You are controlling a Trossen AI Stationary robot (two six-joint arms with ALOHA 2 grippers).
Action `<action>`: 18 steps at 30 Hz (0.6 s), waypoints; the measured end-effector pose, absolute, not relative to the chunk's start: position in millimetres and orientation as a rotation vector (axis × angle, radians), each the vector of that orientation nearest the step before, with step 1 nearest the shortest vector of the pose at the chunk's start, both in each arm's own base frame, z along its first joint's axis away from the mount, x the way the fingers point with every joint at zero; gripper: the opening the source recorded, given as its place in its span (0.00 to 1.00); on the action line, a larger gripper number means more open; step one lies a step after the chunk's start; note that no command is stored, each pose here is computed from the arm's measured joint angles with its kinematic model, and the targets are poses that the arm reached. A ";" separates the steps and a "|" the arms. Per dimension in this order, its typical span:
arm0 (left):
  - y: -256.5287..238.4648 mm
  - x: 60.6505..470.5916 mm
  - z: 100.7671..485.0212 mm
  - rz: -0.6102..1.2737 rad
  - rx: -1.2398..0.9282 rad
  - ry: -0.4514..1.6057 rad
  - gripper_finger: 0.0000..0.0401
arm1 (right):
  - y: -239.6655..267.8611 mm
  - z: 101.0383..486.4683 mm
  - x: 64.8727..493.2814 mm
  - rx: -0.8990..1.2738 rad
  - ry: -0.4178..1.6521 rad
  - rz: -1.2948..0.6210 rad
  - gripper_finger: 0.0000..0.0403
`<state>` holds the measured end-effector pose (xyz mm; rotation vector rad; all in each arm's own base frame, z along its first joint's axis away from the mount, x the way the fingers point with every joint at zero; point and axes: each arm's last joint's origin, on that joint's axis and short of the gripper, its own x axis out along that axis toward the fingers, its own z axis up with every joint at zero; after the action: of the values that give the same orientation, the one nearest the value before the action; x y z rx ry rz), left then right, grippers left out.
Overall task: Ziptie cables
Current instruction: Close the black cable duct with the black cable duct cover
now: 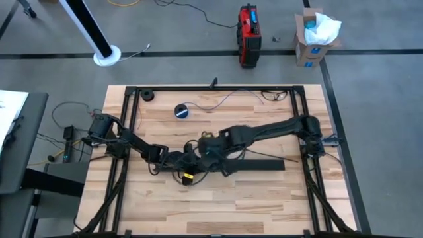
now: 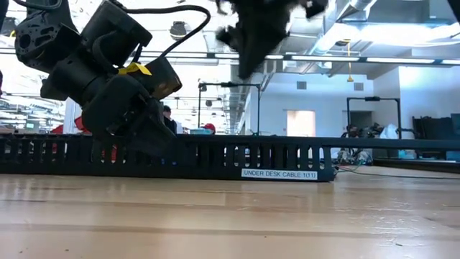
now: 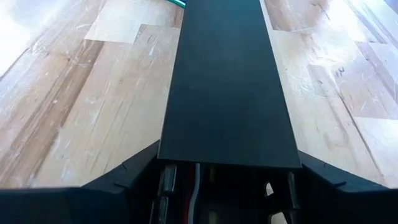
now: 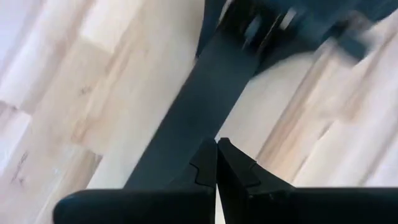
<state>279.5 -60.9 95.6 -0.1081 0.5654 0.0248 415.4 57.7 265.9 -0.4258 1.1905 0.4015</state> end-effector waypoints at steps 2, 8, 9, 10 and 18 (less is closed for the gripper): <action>-60.9 279.5 95.6 0.025 -0.108 0.566 0.61 | 57.5 257.9 414.3 -0.410 1.243 0.401 0.00; -60.9 279.6 95.6 0.025 -0.108 0.568 0.61 | 58.2 230.4 409.1 -0.404 1.323 0.415 0.00; -60.9 279.6 95.6 0.025 -0.108 0.568 0.61 | 58.0 221.7 409.0 -0.399 1.326 0.412 0.00; -60.9 279.6 95.7 0.025 -0.108 0.568 0.61 | 57.7 214.4 408.1 -0.394 1.333 0.413 0.00; -61.0 279.4 95.7 0.026 -0.110 0.570 0.61 | 60.8 180.5 397.7 -0.346 1.329 0.451 0.00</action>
<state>279.4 -61.0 95.7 -0.1096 0.5701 0.0262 397.7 60.8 180.5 -0.3463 1.3291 0.4506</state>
